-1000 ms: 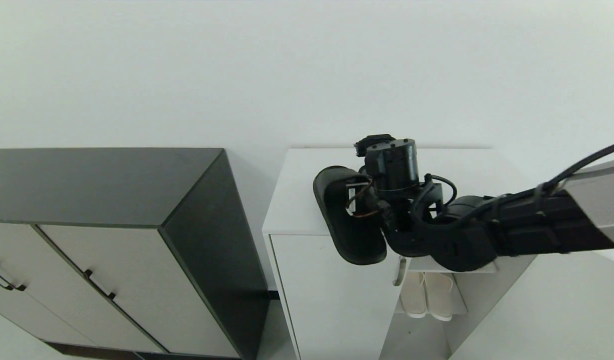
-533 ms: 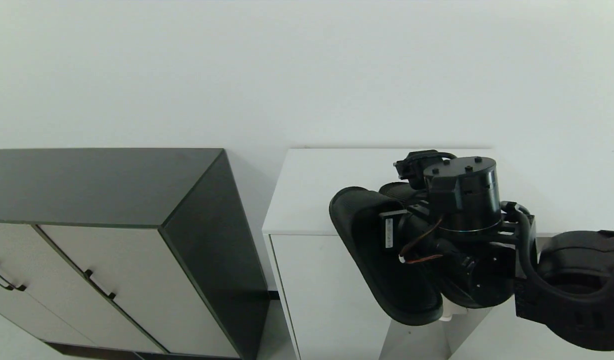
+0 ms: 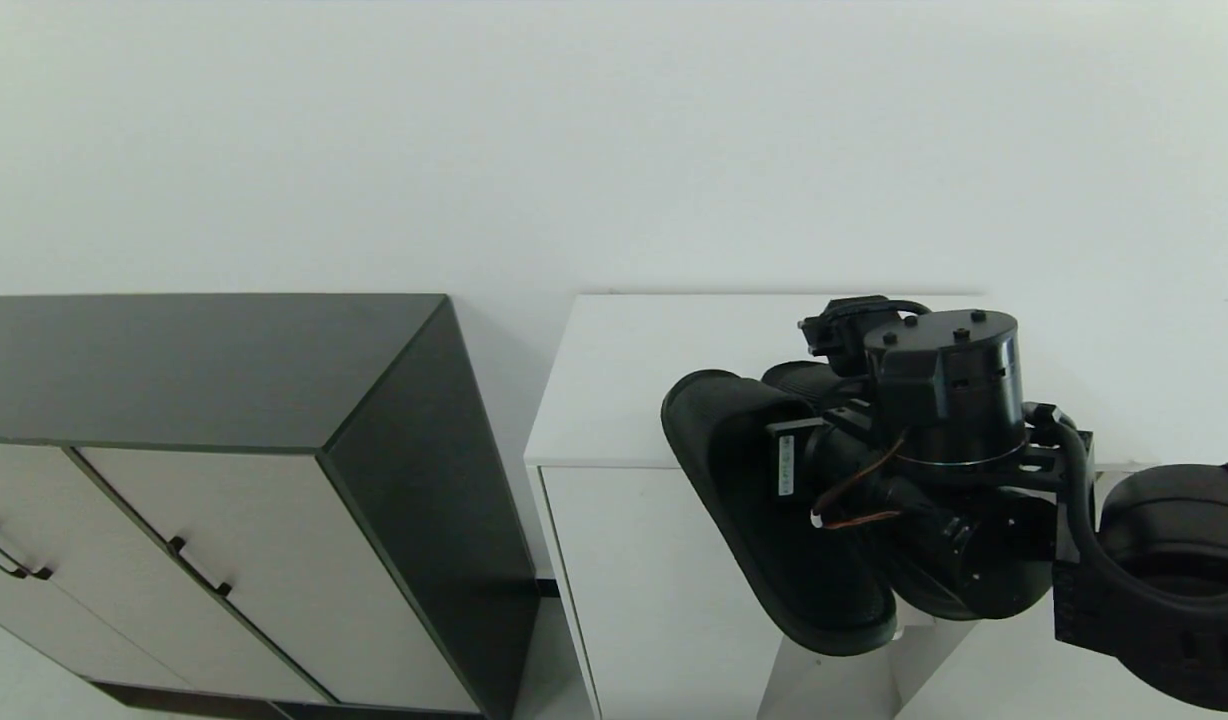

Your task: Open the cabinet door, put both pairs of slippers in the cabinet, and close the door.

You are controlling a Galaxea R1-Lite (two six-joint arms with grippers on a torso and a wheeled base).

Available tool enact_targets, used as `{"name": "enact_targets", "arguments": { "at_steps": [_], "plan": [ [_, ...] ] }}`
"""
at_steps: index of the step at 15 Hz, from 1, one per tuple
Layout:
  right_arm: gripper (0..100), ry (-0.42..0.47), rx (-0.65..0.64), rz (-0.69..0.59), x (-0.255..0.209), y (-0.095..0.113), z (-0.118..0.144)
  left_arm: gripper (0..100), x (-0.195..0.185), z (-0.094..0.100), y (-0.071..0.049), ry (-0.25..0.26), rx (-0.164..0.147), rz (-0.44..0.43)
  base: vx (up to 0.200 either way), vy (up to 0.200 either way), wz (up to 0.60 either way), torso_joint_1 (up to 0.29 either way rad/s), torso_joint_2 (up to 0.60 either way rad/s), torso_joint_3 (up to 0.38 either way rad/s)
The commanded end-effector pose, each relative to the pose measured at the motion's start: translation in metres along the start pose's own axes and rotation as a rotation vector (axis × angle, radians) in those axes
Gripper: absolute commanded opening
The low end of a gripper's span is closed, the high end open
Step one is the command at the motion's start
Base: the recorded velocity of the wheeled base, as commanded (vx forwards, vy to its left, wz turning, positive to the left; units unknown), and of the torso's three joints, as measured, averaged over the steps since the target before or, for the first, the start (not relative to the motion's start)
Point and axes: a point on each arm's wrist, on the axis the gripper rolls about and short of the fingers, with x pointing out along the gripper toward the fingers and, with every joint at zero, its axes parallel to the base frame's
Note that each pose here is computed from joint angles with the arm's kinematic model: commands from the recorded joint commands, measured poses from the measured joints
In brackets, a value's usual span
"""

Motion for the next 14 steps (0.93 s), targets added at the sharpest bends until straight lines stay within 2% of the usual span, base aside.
{"name": "enact_targets", "arguments": {
  "at_steps": [1,8,14],
  "plan": [
    [0,0.005,-0.004,0.004,0.0001,0.0016,-0.0019,0,0.0,0.0,0.0,-0.001,0.0,-0.001,-0.2,0.0,0.0,0.017,0.01,-0.002],
    [0,0.009,-0.01,0.003,-0.0006,0.001,-0.005,0,0.0,0.0,0.0,-0.001,0.0,-0.001,-0.2,0.0,0.0,0.0,0.0,0.003],
    [0,0.022,-0.025,0.0,-0.0008,-0.0002,-0.01,0,0.0,0.0,0.0,-0.001,0.0,-0.001,0.0,0.0,0.0,0.0,0.0,0.0]
  ]
}}
